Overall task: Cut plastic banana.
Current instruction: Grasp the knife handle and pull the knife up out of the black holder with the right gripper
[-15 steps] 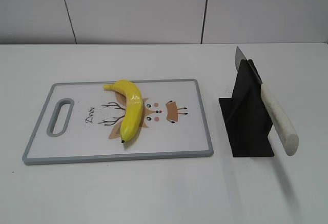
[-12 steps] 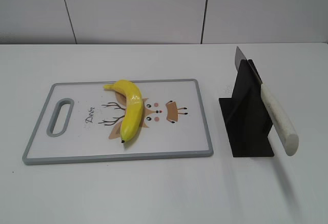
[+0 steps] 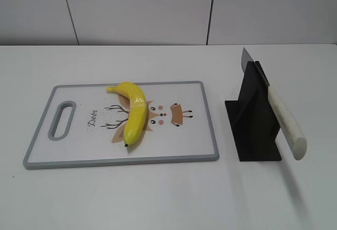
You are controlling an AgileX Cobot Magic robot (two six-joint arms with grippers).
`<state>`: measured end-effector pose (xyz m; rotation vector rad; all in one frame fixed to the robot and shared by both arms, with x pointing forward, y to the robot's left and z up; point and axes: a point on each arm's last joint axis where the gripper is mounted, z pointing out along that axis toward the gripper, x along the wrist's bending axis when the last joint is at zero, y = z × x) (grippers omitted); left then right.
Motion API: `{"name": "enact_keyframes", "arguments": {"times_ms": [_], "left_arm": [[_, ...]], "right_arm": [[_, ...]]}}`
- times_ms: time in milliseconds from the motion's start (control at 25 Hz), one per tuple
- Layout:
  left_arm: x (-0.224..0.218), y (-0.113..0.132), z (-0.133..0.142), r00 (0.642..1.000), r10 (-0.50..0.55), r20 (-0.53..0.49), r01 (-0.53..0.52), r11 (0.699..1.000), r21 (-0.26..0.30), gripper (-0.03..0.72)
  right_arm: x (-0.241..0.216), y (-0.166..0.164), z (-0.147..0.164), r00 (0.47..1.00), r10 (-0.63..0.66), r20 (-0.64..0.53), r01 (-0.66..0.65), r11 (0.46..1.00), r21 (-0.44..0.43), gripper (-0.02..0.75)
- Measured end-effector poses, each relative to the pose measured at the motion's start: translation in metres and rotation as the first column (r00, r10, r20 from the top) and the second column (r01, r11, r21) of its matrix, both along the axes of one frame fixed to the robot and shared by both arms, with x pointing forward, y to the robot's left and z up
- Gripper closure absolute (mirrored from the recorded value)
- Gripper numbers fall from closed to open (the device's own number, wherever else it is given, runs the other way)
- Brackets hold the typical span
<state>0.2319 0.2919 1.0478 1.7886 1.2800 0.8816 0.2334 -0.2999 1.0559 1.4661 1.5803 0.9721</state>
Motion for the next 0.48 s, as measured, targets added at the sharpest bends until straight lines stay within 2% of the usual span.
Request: {"name": "enact_keyframes", "arguments": {"times_ms": [480], "left_arm": [[0.0,0.0,0.0,1.0,0.0,0.0,0.0,1.0,0.0,0.46]], "right_arm": [[0.0,0.0,0.0,1.0,0.0,0.0,0.0,1.0,0.0,0.167]]}}
